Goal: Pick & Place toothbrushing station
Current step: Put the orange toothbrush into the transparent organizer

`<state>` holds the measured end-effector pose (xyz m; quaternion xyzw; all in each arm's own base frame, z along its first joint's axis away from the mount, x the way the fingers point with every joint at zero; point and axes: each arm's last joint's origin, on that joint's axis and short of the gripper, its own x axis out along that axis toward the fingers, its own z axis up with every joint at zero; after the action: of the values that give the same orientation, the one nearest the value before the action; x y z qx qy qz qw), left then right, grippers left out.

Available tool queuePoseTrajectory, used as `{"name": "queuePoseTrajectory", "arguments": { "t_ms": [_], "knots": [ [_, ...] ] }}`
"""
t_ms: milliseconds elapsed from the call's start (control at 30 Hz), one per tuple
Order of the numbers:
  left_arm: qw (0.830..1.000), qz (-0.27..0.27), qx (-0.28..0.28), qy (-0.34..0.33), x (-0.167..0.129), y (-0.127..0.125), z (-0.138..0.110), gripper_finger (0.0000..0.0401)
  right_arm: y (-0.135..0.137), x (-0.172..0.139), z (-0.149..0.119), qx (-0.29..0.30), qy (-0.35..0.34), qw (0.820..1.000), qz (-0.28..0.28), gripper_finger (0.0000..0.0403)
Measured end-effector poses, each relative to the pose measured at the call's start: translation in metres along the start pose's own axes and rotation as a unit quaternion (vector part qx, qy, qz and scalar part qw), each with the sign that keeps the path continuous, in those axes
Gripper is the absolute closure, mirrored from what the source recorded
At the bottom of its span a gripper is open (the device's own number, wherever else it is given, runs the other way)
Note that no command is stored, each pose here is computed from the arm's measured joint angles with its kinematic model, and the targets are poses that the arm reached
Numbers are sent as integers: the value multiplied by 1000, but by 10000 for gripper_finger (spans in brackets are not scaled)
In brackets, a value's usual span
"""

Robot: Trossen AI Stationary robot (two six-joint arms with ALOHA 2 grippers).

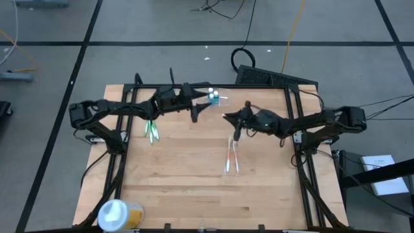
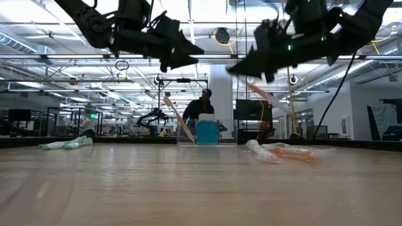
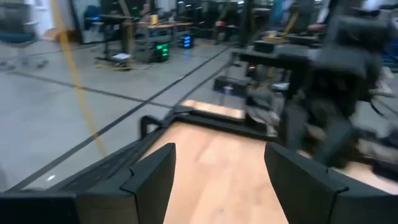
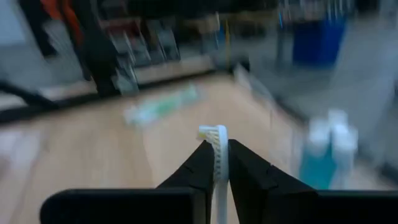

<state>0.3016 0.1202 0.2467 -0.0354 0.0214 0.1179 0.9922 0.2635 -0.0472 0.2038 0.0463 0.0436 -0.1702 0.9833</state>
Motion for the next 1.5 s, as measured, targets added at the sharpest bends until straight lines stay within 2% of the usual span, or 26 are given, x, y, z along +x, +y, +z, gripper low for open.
{"name": "queuePoseTrajectory", "arguments": {
  "t_ms": [133, 267, 467, 633, 833, 1133, 1267, 1500],
  "knots": [
    [999, -37, 3, -22, 5, -23, 1, 146, 4, -7, 29, -30, -121, 991, 48, 379],
    [995, -73, 8, -64, 11, -45, 0, 146, 7, -11, 40, -37, -181, 980, 80, 377],
    [989, -104, 2, -106, 24, -64, -10, 146, 7, -12, 41, -39, -186, 978, 85, 380],
    [989, -109, -29, -96, 47, -65, -15, 146, 7, -12, 42, -37, -190, 977, 86, 377],
    [988, -110, -38, -96, 68, -66, -17, 146, 7, -12, 41, -37, -186, 978, 86, 380],
    [989, -109, -28, -99, 71, -66, -17, 151, 7, -12, 41, -46, -187, 978, 83, 380],
    [989, -111, -28, -98, 71, -66, -17, 191, 7, -12, 41, -47, -185, 978, 83, 379],
    [987, -127, -21, -97, 71, -68, -17, 313, 7, -11, 39, -48, -174, 980, 81, 380]
  ]
}}
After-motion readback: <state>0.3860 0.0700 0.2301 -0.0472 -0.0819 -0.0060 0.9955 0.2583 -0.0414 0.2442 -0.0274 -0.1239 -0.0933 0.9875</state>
